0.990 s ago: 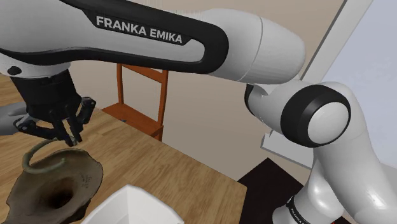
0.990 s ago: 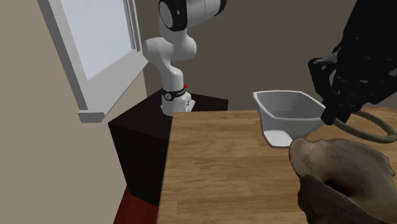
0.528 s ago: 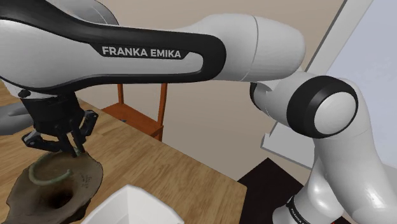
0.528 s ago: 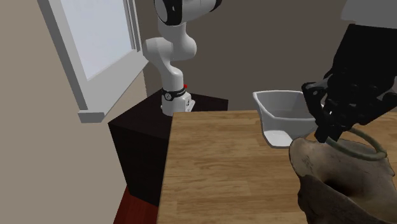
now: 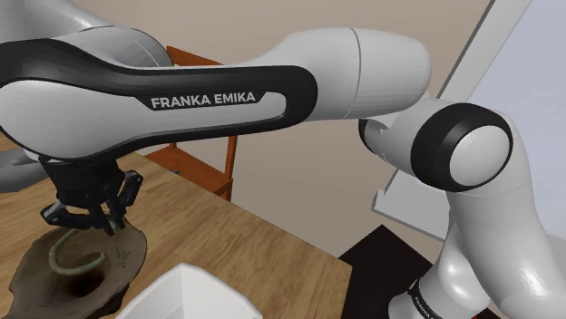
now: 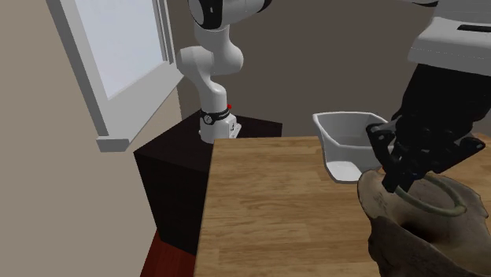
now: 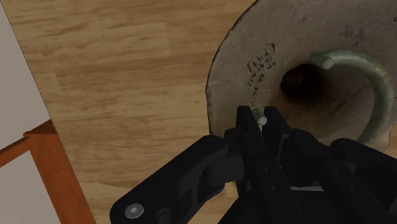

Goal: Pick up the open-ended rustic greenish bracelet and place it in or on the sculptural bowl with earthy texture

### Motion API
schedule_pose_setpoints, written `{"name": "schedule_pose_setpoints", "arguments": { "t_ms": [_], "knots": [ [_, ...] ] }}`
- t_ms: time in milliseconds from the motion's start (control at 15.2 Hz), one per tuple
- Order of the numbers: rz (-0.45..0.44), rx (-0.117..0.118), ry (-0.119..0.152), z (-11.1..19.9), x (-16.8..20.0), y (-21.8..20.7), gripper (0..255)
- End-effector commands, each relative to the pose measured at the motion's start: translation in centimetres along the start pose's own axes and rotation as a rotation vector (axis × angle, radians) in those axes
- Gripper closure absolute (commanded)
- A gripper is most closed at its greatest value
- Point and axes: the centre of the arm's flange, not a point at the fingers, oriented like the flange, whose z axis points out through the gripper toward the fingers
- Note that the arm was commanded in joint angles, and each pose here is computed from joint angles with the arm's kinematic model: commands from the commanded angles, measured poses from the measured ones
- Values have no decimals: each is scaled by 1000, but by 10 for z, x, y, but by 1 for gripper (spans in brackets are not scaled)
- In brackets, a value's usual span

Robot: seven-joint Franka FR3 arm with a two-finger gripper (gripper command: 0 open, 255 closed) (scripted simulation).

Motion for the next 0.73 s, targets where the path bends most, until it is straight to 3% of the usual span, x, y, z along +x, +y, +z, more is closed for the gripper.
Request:
{"name": "schedule_pose_setpoints", "arguments": {
  "t_ms": [0,198,264,594,660],
  "knots": [
    [0,0,0,1,0,0,255],
    [0,0,0,1,0,0,255],
    [0,0,0,1,0,0,0],
    [0,0,0,1,0,0,0],
    [0,0,0,-13,0,0,0]
  ]
}}
